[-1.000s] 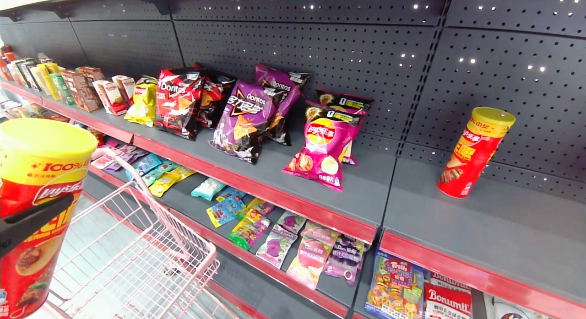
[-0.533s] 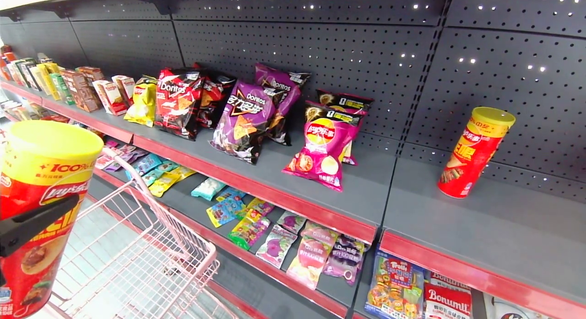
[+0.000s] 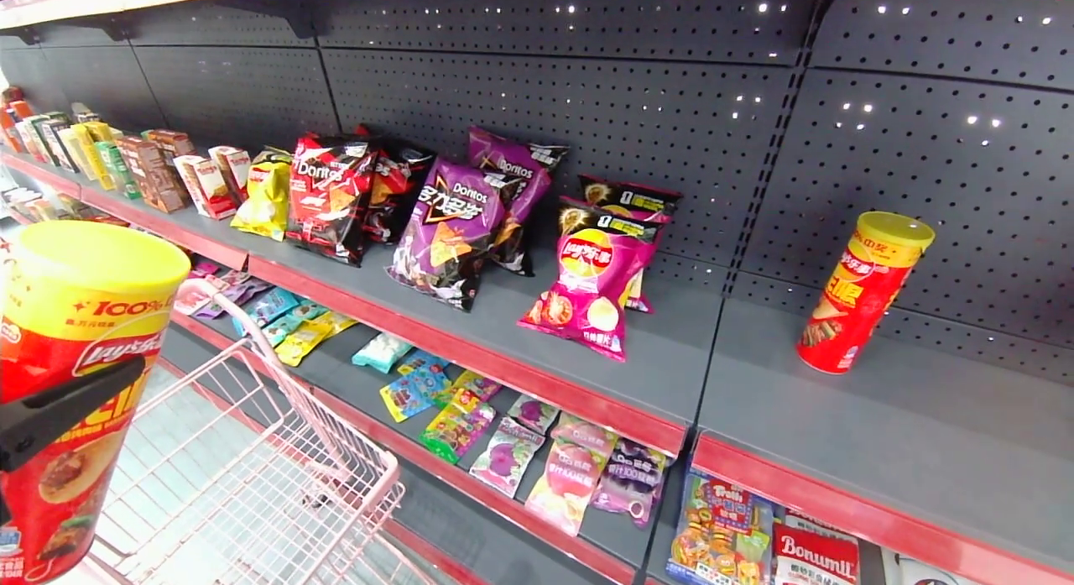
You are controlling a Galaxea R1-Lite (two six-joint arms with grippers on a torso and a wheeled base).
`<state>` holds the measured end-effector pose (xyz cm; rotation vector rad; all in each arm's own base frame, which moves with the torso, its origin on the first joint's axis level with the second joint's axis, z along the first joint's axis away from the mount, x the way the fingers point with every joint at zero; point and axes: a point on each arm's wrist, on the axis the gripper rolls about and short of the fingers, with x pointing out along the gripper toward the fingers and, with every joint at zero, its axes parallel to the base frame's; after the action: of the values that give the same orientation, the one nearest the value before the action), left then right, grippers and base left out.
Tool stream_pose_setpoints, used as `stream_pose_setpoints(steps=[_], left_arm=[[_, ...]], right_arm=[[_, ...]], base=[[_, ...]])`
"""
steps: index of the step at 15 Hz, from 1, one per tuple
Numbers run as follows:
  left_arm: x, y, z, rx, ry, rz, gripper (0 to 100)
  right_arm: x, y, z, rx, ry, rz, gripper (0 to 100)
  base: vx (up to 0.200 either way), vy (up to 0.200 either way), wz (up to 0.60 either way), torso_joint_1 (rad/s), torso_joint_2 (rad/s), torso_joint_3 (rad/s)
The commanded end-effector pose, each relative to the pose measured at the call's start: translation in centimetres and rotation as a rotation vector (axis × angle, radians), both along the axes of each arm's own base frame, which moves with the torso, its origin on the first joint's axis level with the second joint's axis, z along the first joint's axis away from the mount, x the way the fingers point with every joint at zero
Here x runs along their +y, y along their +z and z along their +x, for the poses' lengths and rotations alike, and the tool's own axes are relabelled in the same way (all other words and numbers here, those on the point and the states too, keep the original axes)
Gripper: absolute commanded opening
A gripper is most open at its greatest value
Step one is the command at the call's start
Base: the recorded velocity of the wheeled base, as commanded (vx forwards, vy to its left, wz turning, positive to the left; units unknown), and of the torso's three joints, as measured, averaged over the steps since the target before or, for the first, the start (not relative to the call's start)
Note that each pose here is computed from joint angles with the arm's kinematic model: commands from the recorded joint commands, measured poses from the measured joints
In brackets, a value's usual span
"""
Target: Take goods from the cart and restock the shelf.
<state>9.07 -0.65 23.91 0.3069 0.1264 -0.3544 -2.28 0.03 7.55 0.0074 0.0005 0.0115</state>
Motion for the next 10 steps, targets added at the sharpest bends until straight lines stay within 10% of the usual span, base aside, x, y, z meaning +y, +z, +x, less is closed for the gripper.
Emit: stream_pose_setpoints(steps=[1, 10], left_arm=[[0.00, -0.02, 0.07, 0.002, 0.000, 0.000, 0], [0.00, -0.02, 0.07, 0.002, 0.000, 0.000, 0]], right_arm=[[0.00, 0.00, 0.00, 0.000, 0.002, 0.000, 100], [0.00, 0.00, 0.00, 0.000, 0.001, 0.002, 100]], base=[[0.000, 0.000, 0.00, 0.154, -0.34, -0.163], [0.000, 0.000, -0.07, 0.008, -0.01, -0.004]])
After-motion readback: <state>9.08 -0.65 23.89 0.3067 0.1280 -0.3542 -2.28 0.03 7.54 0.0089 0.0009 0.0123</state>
